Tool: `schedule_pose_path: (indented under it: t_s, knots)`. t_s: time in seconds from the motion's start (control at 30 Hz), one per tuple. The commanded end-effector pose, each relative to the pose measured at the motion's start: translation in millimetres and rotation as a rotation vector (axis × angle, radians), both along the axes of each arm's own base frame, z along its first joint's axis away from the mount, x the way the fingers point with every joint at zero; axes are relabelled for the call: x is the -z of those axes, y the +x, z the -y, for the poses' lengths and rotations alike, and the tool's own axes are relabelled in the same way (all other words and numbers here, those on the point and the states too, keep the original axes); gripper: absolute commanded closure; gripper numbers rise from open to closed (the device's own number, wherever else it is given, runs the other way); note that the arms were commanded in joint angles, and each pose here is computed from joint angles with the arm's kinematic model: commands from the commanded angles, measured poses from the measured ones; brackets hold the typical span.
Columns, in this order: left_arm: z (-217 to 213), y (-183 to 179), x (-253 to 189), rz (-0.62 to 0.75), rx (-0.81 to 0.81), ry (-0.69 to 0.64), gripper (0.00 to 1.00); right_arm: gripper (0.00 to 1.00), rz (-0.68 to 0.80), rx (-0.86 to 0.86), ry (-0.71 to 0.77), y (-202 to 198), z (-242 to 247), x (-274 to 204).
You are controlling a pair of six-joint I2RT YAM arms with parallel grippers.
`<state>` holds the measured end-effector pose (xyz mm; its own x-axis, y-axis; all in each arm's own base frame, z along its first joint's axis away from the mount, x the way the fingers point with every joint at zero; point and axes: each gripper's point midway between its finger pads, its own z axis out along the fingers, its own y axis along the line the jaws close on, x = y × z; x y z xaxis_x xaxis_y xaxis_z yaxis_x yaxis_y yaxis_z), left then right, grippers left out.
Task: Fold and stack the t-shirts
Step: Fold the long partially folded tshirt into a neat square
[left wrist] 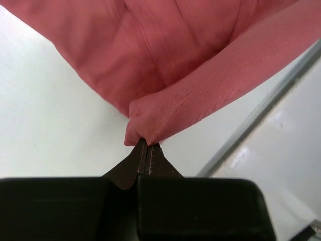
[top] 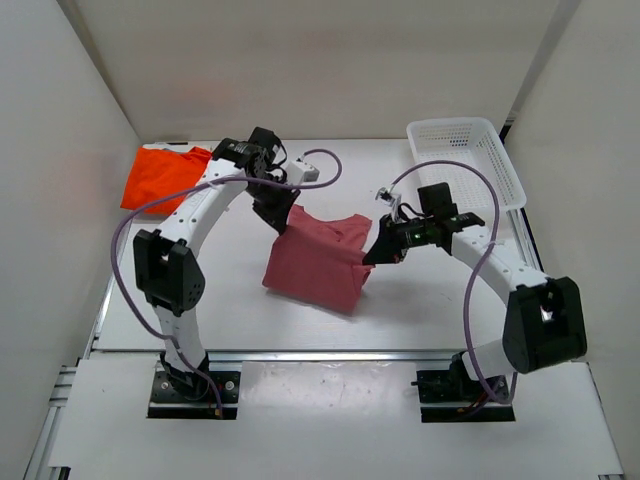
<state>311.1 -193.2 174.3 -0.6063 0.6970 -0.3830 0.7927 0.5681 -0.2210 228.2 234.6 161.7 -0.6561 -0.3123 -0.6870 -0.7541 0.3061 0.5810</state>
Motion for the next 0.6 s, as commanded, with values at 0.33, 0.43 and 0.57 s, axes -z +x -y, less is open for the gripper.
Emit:
schedule_pose_path:
  t_s: [0.33, 0.43, 0.57]
  knots:
    - [5, 93, 12, 0.103, -0.208, -0.169, 1.00, 1.00, -0.109, 0.143, 0.090, 112, 3, 9]
    - [9, 114, 14, 0.143, -0.230, -0.192, 1.00, 1.00, -0.088, 0.174, 0.071, 140, 7, 15]
    - [31, 138, 17, 0.220, -0.200, -0.201, 1.00, 1.00, -0.075, 0.199, 0.021, 164, 12, 28]
